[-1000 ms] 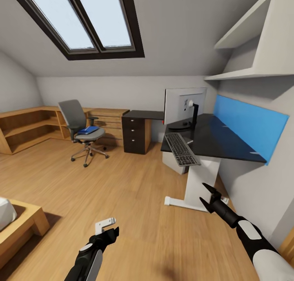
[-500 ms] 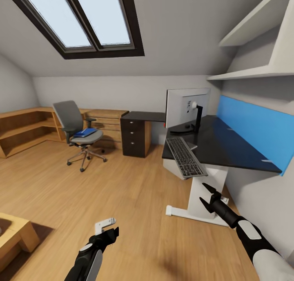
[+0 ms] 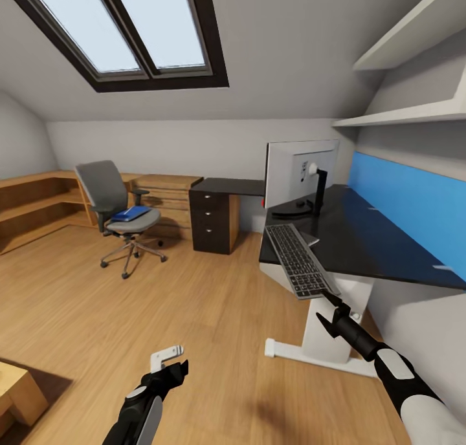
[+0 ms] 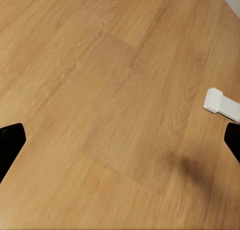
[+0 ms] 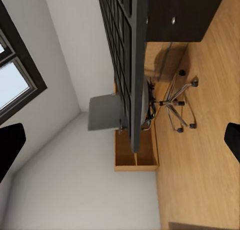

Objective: In the bedroom, organize the workspace by keeping the computer under the desk, ensuring the monitor is on the desk, placing the keyboard on the desk next to the monitor, placing the mouse on the desk next to the keyboard, moving the folder from the swivel chair onto the desk next to the mouse, stacking the notebook on top of the folder with the pen on top of the notebook, and positioning the swivel chair next to the desk.

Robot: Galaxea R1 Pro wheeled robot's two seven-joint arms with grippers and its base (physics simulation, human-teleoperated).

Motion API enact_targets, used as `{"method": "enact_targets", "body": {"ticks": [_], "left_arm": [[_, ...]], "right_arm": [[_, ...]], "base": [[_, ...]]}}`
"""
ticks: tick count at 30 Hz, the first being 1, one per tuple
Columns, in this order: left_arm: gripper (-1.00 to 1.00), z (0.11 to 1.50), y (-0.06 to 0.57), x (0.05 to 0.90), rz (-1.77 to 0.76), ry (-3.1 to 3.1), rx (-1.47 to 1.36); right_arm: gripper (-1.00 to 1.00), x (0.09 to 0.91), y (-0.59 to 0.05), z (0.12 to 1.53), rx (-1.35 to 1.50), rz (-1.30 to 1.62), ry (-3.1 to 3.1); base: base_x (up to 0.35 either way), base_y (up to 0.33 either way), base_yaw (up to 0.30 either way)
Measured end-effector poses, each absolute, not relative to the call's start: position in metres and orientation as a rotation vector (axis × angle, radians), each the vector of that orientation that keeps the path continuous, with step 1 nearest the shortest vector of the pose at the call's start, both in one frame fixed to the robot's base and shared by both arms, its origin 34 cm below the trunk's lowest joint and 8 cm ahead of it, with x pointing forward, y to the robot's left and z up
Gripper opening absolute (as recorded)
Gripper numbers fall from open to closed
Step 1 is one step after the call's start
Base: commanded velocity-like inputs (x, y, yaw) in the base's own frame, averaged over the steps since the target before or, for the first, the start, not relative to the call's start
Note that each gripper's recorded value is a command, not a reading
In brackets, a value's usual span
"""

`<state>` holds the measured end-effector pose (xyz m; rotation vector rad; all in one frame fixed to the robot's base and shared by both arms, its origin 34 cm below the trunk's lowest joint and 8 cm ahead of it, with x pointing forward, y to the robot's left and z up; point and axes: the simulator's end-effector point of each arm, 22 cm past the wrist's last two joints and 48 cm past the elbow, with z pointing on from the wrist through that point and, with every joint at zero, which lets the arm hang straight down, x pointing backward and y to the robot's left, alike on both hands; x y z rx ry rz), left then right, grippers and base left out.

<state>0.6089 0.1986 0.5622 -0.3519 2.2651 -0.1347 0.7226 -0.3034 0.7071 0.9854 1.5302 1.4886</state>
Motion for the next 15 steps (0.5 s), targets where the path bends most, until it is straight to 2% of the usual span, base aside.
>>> {"method": "enact_targets", "body": {"ticks": [12,15], "left_arm": [[1.0,0.5615,0.1984,0.6087,-0.134,2.267,-0.351],[1.0,0.562,0.1982,0.6087,-0.135,2.266,-0.351]], "right_arm": [[1.0,0.7226,-0.3033,0.7068,0.986,1.489,1.531],[1.0,0.7225,-0.3035,0.707,0.985,1.488,1.531]], "base": [[0.021,0.0,0.0],[0.182,0.0,0.0]]}}
